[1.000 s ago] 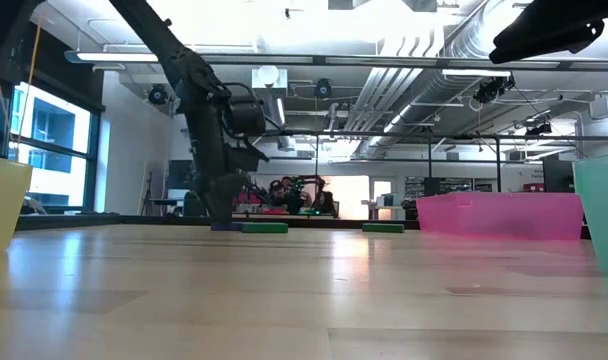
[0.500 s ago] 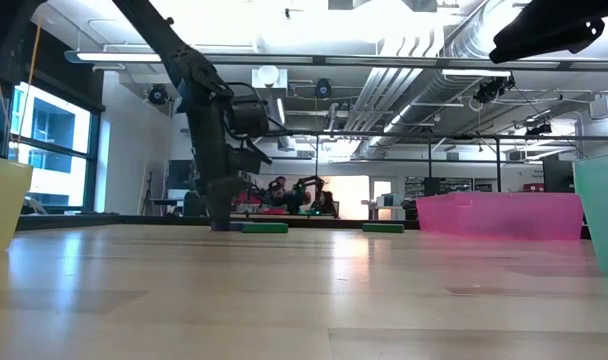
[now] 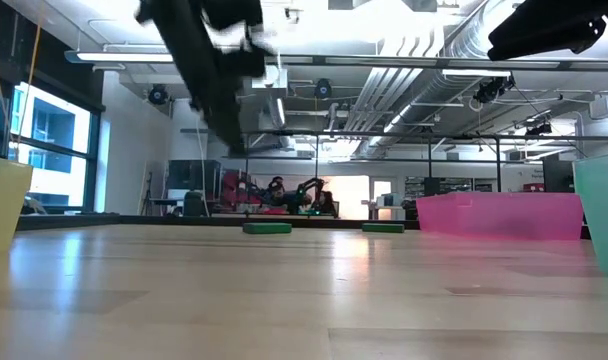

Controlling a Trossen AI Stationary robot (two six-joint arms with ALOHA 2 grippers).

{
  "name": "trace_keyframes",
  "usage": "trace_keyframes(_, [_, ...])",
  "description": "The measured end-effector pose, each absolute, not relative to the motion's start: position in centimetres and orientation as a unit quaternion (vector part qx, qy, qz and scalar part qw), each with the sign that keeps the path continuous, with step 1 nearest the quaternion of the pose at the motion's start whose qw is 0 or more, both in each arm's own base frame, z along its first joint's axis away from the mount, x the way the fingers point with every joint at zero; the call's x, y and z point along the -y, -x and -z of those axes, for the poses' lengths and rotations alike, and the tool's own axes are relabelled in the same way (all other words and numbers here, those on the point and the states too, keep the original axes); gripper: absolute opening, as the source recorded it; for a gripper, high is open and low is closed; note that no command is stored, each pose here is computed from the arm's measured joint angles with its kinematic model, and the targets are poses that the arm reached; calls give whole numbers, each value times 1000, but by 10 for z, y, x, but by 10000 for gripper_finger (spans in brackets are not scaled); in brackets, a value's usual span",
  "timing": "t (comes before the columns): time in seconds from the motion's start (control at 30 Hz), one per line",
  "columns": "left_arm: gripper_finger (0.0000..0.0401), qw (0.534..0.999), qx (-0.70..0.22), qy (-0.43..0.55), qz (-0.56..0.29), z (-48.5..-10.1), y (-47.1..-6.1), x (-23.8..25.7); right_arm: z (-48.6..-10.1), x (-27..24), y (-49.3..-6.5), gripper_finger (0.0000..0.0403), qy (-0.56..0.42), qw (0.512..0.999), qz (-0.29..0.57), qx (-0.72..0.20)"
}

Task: Sort blocks
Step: Put the blue block into the yellow bin

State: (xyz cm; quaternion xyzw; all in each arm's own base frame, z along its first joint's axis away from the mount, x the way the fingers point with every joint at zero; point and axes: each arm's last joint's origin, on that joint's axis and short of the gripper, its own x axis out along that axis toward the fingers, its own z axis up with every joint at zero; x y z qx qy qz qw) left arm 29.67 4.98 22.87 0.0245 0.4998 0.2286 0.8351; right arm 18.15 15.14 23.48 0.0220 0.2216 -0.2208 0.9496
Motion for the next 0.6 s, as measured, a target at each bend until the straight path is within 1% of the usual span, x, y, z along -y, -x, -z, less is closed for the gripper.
trace_keyframes(0.17, [59,895,-423,-70,-125,-257,-293,26,-234,-150,-181,171,-20,948,225,-224])
trace_keyframes(0.23, [59,907,-402,-106,-73,-262,-290,57,-234,-150,-181,171,-19,948,225,-224])
trace_keyframes(0.3, [59,911,-386,-140,-45,-263,-283,84,-234,-150,-181,171,-19,948,225,-224])
trace_keyframes(0.4, [59,922,-359,-142,-35,-264,-274,118,-234,-150,-181,171,-18,948,225,-224])
trace_keyframes(0.6, [59,943,-322,-76,-39,-263,-247,171,-234,-150,-180,171,-11,948,226,-223])
